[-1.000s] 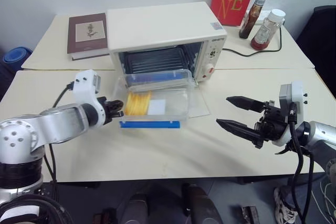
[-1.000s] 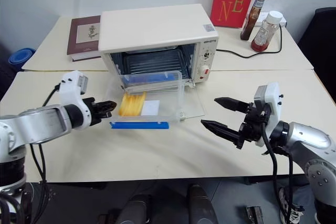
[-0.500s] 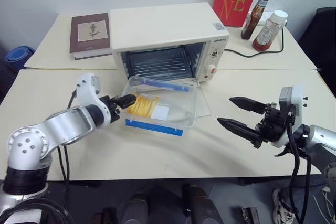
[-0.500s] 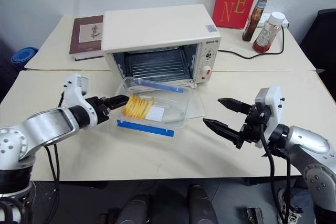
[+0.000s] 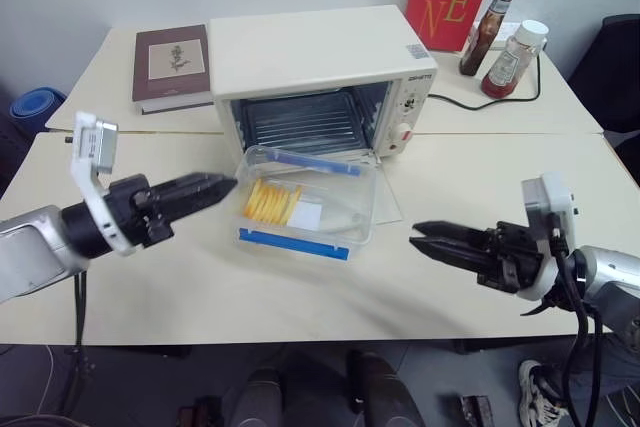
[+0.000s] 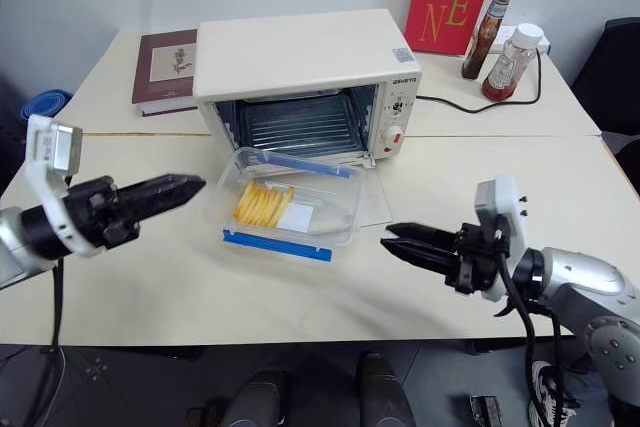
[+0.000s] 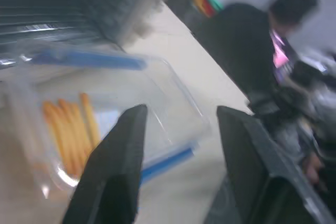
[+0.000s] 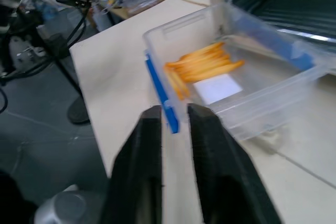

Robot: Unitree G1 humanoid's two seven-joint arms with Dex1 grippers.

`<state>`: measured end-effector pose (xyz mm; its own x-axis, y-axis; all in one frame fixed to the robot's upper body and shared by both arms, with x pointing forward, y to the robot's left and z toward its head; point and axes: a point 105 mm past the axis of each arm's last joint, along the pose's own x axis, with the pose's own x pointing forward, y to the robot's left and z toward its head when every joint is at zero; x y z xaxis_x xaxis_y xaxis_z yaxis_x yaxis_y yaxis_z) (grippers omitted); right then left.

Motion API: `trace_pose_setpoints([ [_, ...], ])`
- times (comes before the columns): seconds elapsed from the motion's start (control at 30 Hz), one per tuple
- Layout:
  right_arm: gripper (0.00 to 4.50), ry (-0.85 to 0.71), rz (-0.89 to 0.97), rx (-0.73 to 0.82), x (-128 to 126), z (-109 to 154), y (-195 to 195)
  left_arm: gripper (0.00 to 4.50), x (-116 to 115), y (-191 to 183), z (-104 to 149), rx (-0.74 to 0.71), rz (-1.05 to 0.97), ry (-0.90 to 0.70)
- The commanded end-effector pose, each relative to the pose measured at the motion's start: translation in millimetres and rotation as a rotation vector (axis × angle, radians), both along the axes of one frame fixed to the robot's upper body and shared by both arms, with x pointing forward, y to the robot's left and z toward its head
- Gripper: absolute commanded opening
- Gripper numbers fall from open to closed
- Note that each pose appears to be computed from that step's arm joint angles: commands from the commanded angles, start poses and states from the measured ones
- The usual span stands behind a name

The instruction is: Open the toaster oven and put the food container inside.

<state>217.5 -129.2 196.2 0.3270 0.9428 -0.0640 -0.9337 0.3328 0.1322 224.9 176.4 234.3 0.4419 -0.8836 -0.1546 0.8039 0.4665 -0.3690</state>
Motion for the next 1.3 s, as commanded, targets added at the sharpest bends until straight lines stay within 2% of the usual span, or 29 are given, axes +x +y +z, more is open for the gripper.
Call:
trace_pose_setpoints([
  [0.03, 0.00, 0.008, 0.092, -0.044, -6, -11, 20, 0.97, -14, 1, -18, 0.193, -0.182, -0.023],
  [0.13, 0.00, 0.022, 0.084, -0.070, 15, -24, 33, 0.11, -6, 11, -48, 0.448, -0.274, -0.063],
  [0.23, 0.00, 0.012, 0.101, -0.073, 26, -28, 44, 0.11, 11, 8, -64, 0.538, -0.298, -0.124],
  [0.37, 0.00, -0.019, 0.050, -0.099, 44, -32, 50, 0.11, 24, -8, -68, 0.513, -0.317, -0.178],
  [0.47, 0.00, -0.086, -0.089, -0.088, 72, -24, 49, 0.11, 35, -23, -68, 0.476, -0.292, -0.220],
  [0.6, 0.00, -0.147, -0.221, -0.061, 101, -11, 45, 0.11, 60, -40, -67, 0.416, -0.137, -0.261],
  [0.7, 0.00, -0.175, -0.296, -0.035, 119, -5, 45, 0.11, 87, -44, -67, 0.439, 0.034, -0.325],
  [0.8, 0.00, -0.193, -0.363, -0.010, 137, -2, 48, 0.11, 89, -61, -64, 0.459, 0.044, -0.418],
  [0.9, 0.00, -0.203, -0.414, 0.034, 157, 8, 56, 0.11, 112, -68, -49, 0.420, 0.183, -0.466],
  [1.13, 0.00, -0.241, -0.481, 0.074, 182, 19, 62, 0.11, 151, -56, -29, 0.361, 0.422, -0.468],
  [1.3, 0.00, -0.254, -0.478, 0.100, 180, 26, 60, 0.11, 162, -41, -24, 0.368, 0.496, -0.465],
])
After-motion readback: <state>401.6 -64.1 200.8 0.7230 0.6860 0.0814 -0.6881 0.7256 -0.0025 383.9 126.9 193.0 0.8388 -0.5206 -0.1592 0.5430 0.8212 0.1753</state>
